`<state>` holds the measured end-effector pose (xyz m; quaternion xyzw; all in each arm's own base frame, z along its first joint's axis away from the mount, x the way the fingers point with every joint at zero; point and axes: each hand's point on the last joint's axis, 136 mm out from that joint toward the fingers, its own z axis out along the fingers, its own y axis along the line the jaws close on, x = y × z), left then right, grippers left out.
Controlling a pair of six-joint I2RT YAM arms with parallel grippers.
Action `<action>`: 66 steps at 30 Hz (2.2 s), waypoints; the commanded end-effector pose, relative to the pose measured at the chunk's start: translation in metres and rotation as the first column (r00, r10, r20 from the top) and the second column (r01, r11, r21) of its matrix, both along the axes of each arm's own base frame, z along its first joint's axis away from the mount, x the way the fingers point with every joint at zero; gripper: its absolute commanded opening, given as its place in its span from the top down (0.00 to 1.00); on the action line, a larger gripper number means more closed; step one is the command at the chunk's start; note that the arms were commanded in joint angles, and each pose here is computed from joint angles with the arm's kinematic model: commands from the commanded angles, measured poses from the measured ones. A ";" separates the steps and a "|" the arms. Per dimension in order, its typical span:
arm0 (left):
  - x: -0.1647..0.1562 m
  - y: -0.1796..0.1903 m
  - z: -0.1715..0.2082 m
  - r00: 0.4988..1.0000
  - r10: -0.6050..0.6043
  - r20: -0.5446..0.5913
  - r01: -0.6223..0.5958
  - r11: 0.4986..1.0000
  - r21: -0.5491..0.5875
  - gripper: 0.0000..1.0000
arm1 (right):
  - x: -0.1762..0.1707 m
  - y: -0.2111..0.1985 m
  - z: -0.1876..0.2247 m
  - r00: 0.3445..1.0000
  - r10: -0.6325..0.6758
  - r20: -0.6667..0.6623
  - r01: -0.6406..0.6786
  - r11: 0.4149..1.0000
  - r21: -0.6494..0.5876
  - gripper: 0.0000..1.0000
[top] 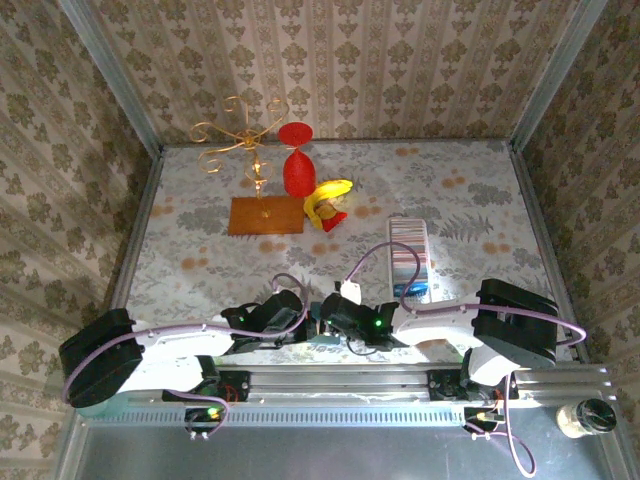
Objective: Put the credit cards into the card holder
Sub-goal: Close the button on the card holder, then reset both arms
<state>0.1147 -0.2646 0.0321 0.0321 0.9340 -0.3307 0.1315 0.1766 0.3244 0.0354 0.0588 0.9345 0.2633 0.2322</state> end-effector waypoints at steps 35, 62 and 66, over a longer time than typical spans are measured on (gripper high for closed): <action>0.174 0.247 0.155 0.617 0.438 0.654 -0.685 0.708 0.172 0.00 | 0.095 -0.138 0.188 0.770 0.075 0.634 0.083 0.973 -0.215 0.26; 0.278 0.274 0.078 0.506 0.119 0.854 -0.582 0.778 0.237 0.00 | 0.187 -0.322 0.100 0.674 -0.023 0.738 0.429 0.825 -0.366 0.10; 0.280 0.271 0.069 0.482 0.093 0.871 -0.590 0.770 0.243 0.00 | 0.199 -0.316 0.097 0.676 -0.009 0.737 0.380 0.862 -0.337 0.10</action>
